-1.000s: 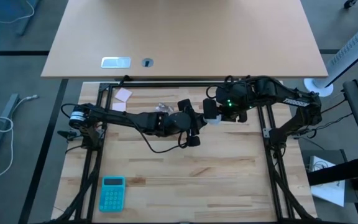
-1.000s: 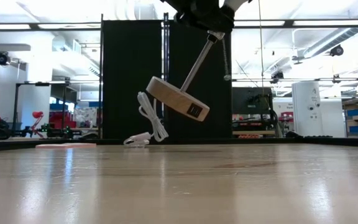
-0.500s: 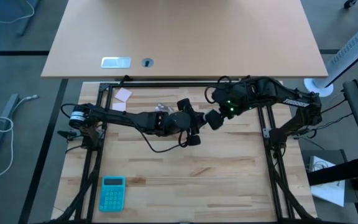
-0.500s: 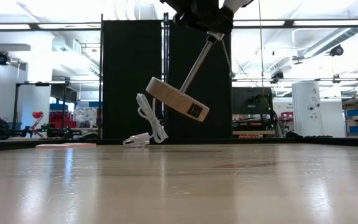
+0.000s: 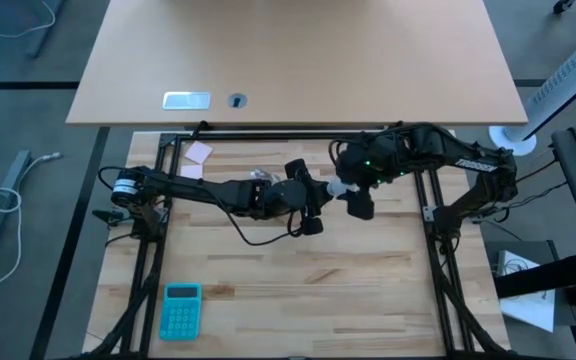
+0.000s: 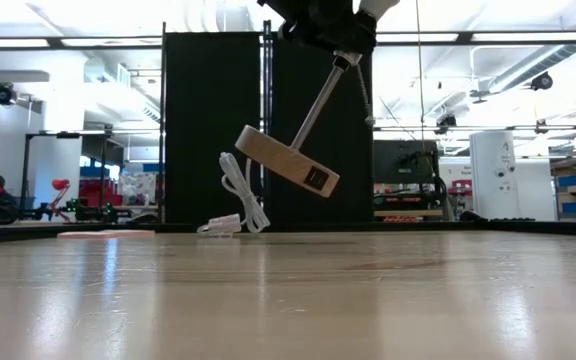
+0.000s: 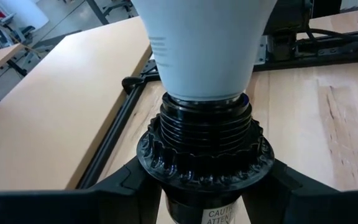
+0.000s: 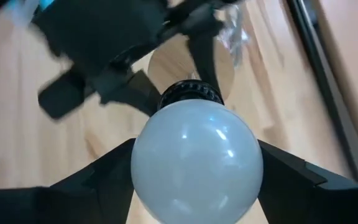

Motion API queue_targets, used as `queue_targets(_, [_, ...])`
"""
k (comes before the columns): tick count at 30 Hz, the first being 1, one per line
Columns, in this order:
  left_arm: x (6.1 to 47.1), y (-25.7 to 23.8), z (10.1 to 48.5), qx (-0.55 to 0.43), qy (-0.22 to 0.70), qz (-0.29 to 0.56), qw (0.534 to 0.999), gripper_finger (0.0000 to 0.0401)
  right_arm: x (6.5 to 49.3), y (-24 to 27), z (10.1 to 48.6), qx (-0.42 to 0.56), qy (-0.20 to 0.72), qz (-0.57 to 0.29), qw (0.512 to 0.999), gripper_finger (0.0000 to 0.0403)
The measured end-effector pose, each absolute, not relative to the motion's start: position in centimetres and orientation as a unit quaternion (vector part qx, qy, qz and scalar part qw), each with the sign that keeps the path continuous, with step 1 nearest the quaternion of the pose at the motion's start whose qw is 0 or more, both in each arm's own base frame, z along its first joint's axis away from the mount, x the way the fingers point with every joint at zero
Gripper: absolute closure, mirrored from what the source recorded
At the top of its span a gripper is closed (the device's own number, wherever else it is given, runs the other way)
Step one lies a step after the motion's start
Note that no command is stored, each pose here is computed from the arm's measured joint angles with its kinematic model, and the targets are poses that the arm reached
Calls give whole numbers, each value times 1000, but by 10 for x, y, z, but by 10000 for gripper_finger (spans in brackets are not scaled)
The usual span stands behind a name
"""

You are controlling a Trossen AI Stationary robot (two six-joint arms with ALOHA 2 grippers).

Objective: Screw lightbulb
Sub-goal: Remove the light bulb from the lamp

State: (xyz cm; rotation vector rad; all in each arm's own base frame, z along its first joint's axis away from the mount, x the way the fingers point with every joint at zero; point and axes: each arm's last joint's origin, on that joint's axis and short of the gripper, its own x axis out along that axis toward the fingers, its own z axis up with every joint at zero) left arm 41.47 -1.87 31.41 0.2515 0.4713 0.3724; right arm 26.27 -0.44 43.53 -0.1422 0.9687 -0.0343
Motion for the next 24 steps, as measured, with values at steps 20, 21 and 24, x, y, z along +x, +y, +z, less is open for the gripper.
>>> queue_targets(20, [414,-19,313,123,238,183,946,238,263,-4,435,-484,420,210,739,131])
queue_targets(21, [414,-19,313,123,238,184,946,238,263,-5,435,-488,420,210,736,131])
queue_targets(24, [414,-19,313,120,238,186,946,238,263,-5,435,-490,421,208,734,133])
